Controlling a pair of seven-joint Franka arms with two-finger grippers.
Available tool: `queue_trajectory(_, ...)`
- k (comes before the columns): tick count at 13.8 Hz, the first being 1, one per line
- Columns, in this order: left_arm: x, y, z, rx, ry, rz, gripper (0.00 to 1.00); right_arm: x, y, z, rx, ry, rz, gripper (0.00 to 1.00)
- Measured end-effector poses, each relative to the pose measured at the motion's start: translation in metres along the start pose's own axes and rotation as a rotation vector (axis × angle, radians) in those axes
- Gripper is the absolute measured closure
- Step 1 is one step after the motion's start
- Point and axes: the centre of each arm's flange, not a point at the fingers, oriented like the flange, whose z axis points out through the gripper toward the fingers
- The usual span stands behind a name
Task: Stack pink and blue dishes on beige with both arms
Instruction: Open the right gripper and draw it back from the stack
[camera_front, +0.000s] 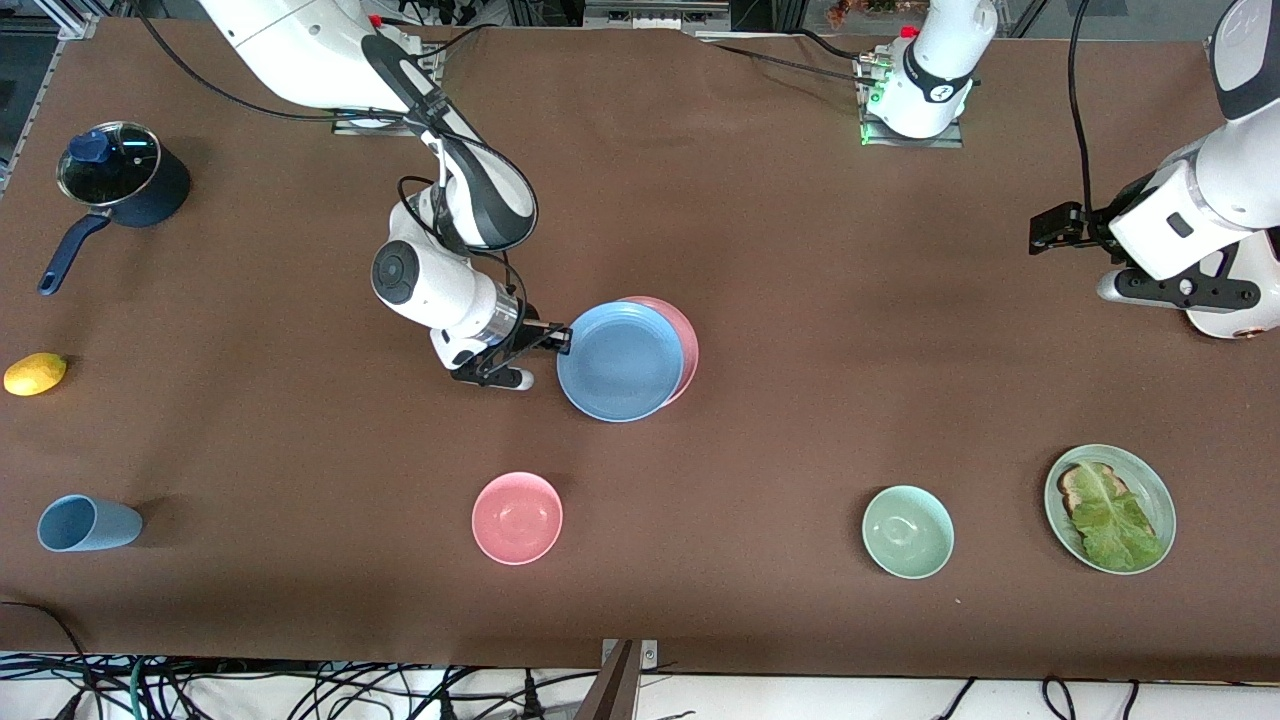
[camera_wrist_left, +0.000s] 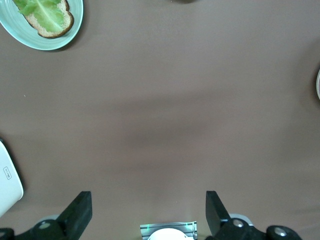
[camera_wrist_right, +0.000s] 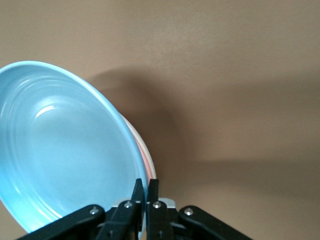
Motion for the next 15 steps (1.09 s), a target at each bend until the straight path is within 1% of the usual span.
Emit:
queue_trajectory(3, 0.0, 0.0, 0.0, 0.001, -0.001, 0.0, 0.0, -0.004, -0.002, 0.011, -0.003, 0.002, -0.01, 0.96)
queue_trajectory(9, 0.0, -0.001, 0.002, 0.001, -0.005, -0.003, 0.0, -0.012, -0.009, 0.015, -0.006, -0.005, -0.026, 0.96)
queue_trajectory(11, 0.001, -0.003, 0.004, 0.0, -0.009, -0.006, 0.0, -0.013, -0.009, 0.017, -0.008, -0.007, -0.028, 0.8)
queue_trajectory(12, 0.001, -0.004, 0.005, -0.001, -0.01, -0.007, 0.0, -0.013, -0.009, 0.017, -0.009, -0.007, -0.029, 0.69)
queue_trajectory(13, 0.002, -0.004, 0.005, -0.001, -0.011, -0.008, 0.0, -0.012, -0.008, 0.016, -0.014, -0.003, -0.034, 0.6)
queue_trajectory(14, 0.002, -0.004, 0.005, -0.001, -0.011, -0.008, 0.0, -0.008, -0.005, 0.015, -0.024, 0.006, -0.041, 0.48)
queue_trajectory(15, 0.002, -0.004, 0.005, -0.001, -0.011, -0.008, 0.0, -0.003, -0.001, 0.011, -0.038, 0.018, -0.052, 0.39)
